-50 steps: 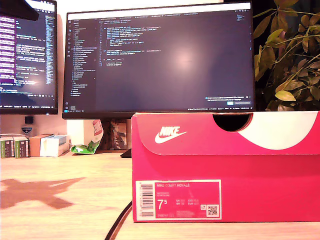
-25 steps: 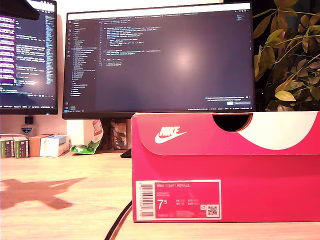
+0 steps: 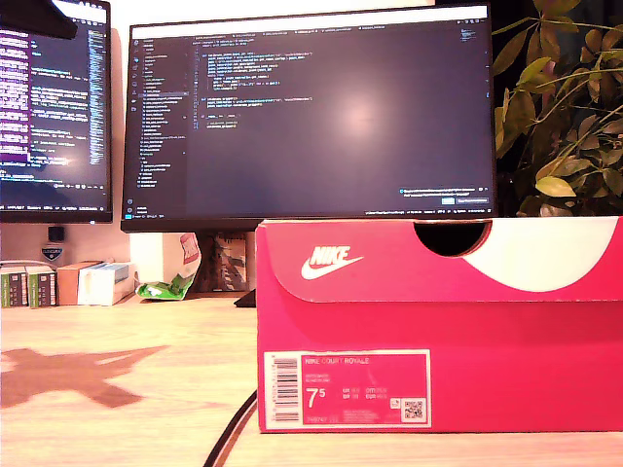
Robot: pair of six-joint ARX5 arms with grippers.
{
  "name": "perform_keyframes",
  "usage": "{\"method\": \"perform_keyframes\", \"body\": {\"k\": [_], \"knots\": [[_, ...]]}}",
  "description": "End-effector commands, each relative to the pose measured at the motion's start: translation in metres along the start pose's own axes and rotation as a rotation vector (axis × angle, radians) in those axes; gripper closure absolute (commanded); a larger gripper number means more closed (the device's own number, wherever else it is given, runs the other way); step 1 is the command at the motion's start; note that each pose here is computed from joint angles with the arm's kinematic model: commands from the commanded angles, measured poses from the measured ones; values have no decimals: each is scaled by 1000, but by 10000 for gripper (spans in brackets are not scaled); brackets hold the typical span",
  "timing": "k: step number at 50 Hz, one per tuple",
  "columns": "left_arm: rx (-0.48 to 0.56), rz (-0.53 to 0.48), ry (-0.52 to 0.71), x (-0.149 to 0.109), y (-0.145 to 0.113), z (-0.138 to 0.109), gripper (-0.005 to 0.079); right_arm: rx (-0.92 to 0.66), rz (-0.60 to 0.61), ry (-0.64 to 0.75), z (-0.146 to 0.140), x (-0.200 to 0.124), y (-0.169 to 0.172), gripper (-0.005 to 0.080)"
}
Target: Close the red shoebox by pushing the lid with your left arm and holding the box in place with your right arm
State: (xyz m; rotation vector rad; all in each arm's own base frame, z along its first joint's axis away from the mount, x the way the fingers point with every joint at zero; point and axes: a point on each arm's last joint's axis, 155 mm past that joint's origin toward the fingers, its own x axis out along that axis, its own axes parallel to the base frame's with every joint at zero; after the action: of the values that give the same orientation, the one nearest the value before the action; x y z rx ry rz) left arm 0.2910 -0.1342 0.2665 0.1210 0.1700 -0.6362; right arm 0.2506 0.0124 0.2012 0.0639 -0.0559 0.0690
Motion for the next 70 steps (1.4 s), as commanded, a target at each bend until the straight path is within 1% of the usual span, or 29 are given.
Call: {"method": "perform_keyframes", "body": {"k": [1, 6, 16, 31, 34, 35, 46, 52, 63, 65, 69, 70], "knots": [[-6, -1, 11, 2, 0, -8, 762, -1, 1, 23, -15, -1, -1, 764], [-6, -1, 10, 2, 0, -7, 762, 1, 2, 50, -26, -2, -1, 764], [-6, -3, 11, 2, 0, -7, 762, 5, 44, 87, -44, -1, 7, 765], [-15, -2, 11, 2, 0, -8, 762, -8, 52, 210, -74, -6, 7, 764], [-21, -3, 18, 2, -1, -9, 761, -9, 50, 211, -75, -6, 7, 764], [-41, -4, 20, 2, -1, -10, 761, -9, 50, 212, -75, -6, 7, 764], [-97, -6, 41, 2, -2, -15, 761, -9, 50, 211, -74, -6, 7, 764], [-99, -6, 48, 2, -2, -17, 761, -9, 50, 211, -74, -6, 7, 764], [-135, -13, 128, 0, -5, -37, 762, -9, 50, 211, -74, -6, 7, 764], [-134, 5, 133, 0, -2, -39, 761, -9, 50, 211, -74, -6, 7, 764], [-168, 15, 159, -1, -1, -45, 761, -9, 50, 211, -74, -6, 7, 764], [-201, 16, 172, -2, -2, -48, 761, -9, 50, 211, -74, -6, 7, 764]]}}
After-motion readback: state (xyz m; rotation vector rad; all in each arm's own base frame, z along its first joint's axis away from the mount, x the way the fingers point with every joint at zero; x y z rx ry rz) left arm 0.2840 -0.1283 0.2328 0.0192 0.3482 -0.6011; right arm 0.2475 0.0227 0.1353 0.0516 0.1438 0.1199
